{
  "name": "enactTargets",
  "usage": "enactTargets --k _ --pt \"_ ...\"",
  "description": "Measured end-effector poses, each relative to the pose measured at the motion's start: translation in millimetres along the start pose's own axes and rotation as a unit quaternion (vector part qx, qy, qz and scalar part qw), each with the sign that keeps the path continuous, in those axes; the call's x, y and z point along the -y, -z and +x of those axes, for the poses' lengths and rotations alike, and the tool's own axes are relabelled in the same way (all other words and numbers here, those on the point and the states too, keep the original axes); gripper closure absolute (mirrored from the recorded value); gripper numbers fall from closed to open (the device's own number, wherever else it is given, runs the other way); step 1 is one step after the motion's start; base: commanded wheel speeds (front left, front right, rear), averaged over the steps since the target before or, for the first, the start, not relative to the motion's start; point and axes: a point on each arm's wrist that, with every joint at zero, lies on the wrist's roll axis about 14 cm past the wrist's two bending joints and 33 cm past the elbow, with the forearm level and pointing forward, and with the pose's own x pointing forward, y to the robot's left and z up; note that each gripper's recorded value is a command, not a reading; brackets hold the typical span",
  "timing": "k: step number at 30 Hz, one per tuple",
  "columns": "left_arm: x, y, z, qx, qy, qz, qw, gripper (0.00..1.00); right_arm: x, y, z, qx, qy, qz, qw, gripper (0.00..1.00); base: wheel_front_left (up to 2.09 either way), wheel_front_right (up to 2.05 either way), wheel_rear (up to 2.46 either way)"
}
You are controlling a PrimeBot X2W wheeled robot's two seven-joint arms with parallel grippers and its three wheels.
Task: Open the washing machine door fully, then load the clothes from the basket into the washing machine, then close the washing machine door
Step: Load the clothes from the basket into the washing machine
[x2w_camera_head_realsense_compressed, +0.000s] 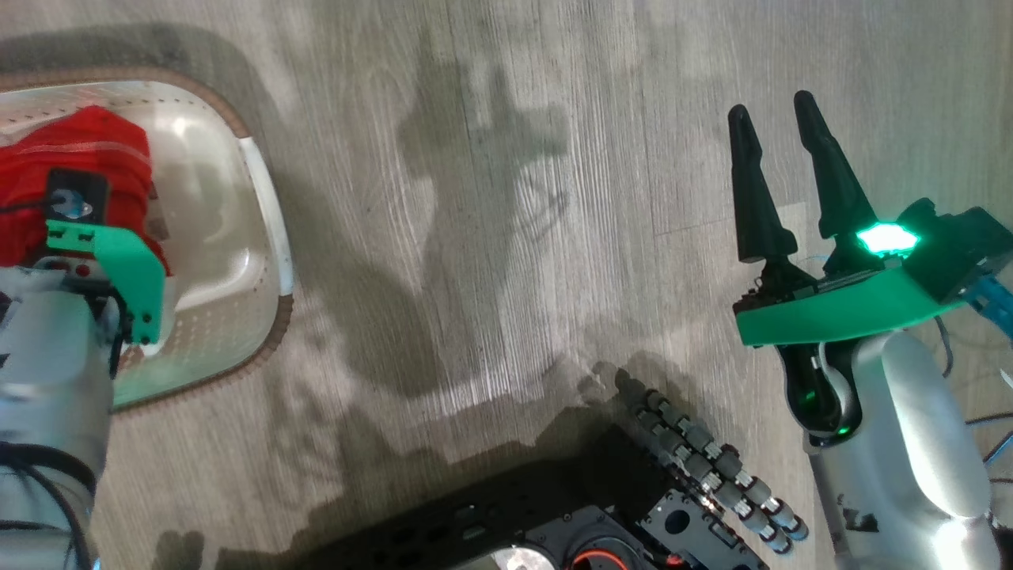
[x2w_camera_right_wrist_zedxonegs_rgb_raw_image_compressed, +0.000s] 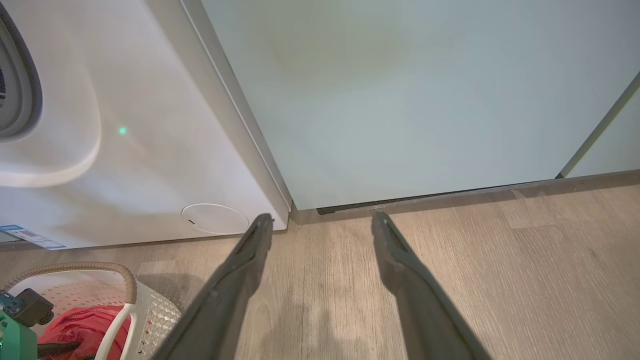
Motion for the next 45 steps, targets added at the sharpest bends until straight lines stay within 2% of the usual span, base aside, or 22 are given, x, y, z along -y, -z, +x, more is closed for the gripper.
enactTargets --k 10,11,12,13,20,27,35,45 --pt "-8.5 20.2 16.7 -0.049 -0.006 0.020 0.999 0.00 1.8 12.3 -0.6 -0.017 0.001 -0.005 1.000 0.00 0.00 0.00 0.00" --pt "-9.3 21.7 17.4 -0.051 -0.007 0.020 0.998 0.17 2.3 13.0 -0.7 -0.018 0.002 -0.005 1.000 0.00 0.00 0.00 0.00" --pt "-9.7 22.9 17.6 -0.054 -0.007 0.021 0.998 0.61 2.4 13.5 -0.6 -0.018 0.002 -0.005 1.000 0.00 0.00 0.00 0.00" --pt "-9.9 23.1 17.4 -0.054 -0.007 0.021 0.998 1.00 2.2 13.6 -0.5 -0.018 0.002 -0.005 1.000 0.00 0.00 0.00 0.00" --pt "-14.1 16.0 10.2 -0.046 -0.006 0.012 0.999 1.00 -1.8 8.1 0.5 -0.011 -0.004 -0.002 1.000 0.00 0.00 0.00 0.00" --pt "-17.9 -0.3 -10.9 -0.011 -0.014 -0.004 1.000 1.00 -9.7 -14.2 1.5 0.017 -0.015 0.001 1.000 0.00 0.00 0.00 0.00" --pt "-15.8 -16.2 -53.1 0.041 -0.017 -0.030 0.999 1.00 -18.8 -46.6 -6.6 0.054 -0.027 -0.004 0.998 0.00 0.00 0.00 0.00" --pt "-34.8 -43.8 -118.8 0.134 -0.045 -0.055 0.988 1.00 -38.9 -76.2 -30.9 0.089 -0.051 0.005 0.995 0.00 0.00 0.00 0.00"
